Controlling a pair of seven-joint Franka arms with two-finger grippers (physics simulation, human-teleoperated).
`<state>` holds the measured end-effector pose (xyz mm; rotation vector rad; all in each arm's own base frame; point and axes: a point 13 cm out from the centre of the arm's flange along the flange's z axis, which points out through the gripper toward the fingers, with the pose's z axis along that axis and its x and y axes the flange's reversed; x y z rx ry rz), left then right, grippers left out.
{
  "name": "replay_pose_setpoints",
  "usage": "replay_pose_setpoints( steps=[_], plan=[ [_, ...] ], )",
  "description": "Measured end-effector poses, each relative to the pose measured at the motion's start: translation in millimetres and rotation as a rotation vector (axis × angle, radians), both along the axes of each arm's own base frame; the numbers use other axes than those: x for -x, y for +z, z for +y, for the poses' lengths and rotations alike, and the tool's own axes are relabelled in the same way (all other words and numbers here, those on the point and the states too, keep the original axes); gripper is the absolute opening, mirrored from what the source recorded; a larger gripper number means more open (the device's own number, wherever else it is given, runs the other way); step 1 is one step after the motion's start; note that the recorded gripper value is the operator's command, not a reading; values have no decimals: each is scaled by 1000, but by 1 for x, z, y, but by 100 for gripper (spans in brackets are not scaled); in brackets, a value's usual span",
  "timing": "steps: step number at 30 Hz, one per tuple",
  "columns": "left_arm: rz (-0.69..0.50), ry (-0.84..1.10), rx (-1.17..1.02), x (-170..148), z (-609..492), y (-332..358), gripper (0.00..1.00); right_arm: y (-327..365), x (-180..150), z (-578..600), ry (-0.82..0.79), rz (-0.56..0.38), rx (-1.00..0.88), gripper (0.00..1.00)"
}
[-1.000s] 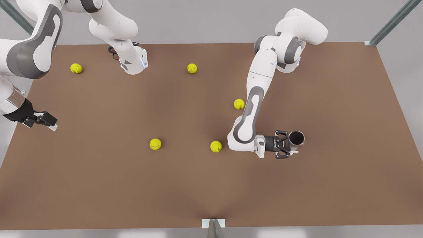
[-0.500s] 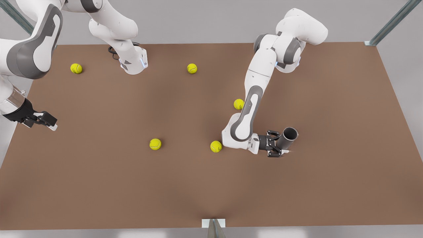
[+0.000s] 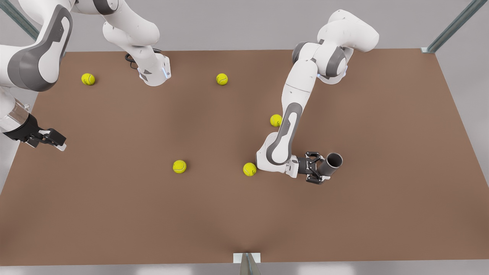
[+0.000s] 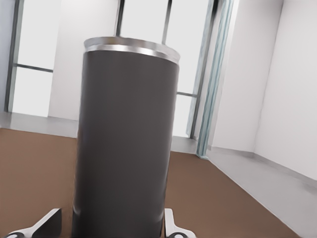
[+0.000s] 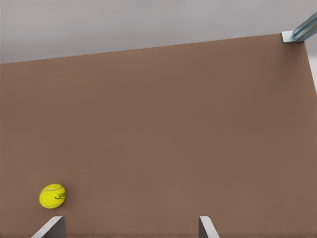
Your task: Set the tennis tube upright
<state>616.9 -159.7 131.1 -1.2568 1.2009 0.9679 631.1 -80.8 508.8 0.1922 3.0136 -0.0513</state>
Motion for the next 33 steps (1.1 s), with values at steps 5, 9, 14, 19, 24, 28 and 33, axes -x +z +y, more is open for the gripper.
replay_pose_setpoints(
  steps=[5, 9, 14, 19, 24, 28, 33],
  plan=[
    [-9, -4, 11, 5, -14, 4, 100, 1, 0, 0, 0, -1, 0, 100],
    [3, -20, 64, 21, -57, 3, 100, 1, 0, 0, 0, -2, 0, 100],
    [75, -30, 463, 83, -219, 77, 100, 1, 0, 0, 0, -2, 0, 100],
    [129, 275, 1007, -4, -37, 252, 100, 1, 0, 0, 0, -2, 0, 100],
    [373, 77, 1200, 27, 84, 340, 100, 1, 0, -1, -1, -3, 1, 100],
    [628, -219, 1282, 47, 81, 347, 100, 5, -1, 0, 0, -10, 0, 100],
    [884, -529, 1251, 29, 69, 339, 100, 7, -2, 1, 2, -14, 0, 100]
  ],
)
